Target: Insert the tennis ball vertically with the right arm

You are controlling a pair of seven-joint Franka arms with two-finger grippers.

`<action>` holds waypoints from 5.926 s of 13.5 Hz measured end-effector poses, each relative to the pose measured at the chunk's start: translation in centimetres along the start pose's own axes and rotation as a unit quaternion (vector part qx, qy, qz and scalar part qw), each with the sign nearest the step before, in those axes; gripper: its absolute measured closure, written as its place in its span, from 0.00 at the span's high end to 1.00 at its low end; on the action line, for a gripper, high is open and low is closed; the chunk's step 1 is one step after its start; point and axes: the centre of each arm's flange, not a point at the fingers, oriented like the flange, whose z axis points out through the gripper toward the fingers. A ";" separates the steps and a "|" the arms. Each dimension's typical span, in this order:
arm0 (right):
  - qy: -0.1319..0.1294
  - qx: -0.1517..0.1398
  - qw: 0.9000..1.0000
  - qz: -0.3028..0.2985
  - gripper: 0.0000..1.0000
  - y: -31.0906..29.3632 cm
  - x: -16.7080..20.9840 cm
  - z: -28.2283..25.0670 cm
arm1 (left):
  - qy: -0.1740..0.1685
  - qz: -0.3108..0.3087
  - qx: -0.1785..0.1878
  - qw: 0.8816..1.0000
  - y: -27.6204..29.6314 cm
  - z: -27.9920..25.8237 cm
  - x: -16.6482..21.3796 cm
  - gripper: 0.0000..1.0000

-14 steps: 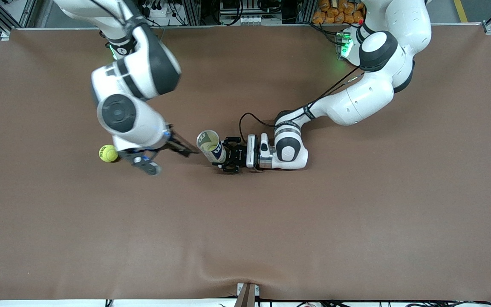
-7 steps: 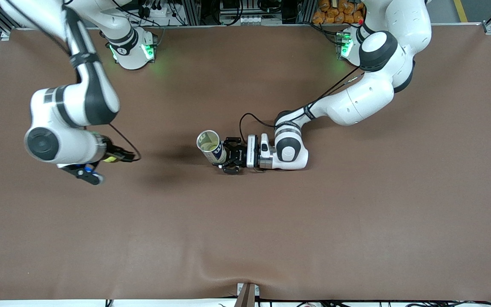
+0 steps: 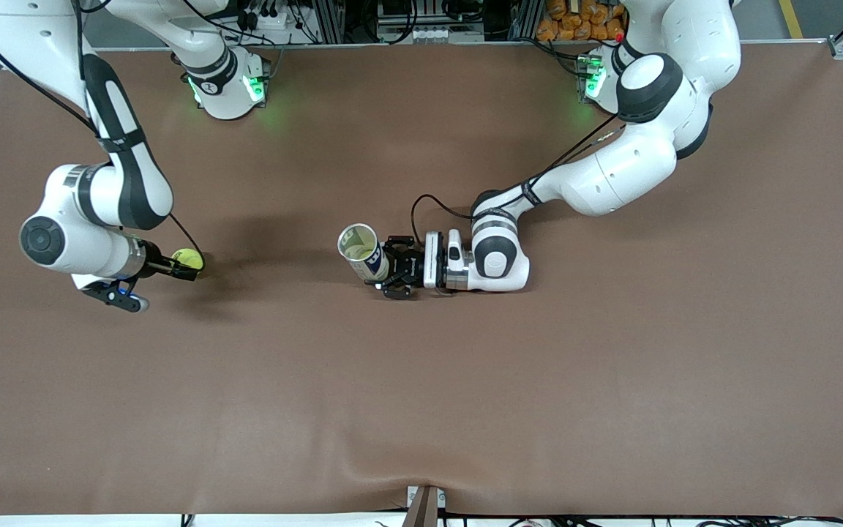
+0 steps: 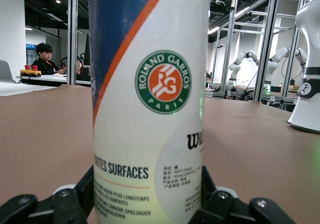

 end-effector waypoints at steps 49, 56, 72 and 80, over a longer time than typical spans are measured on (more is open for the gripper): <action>-0.023 0.034 0.995 0.092 1.00 -38.5 -16.7 -15.6 | -0.001 0.006 0.002 1.000 -0.4 -0.3 0.0 0.81; -0.017 0.057 0.996 0.071 1.00 -33.2 -15.7 -24.6 | -0.001 0.007 0.002 1.000 -0.4 -0.3 0.0 0.84; -0.006 0.067 0.995 -0.075 1.00 -6.4 -6.9 -33.3 | 0.002 0.005 0.018 1.000 -1.5 -1.2 0.6 1.00; 0.039 0.048 0.987 -0.150 1.00 2.7 -6.3 -36.0 | 0.002 -0.006 0.025 1.000 -1.5 -2.4 0.7 1.00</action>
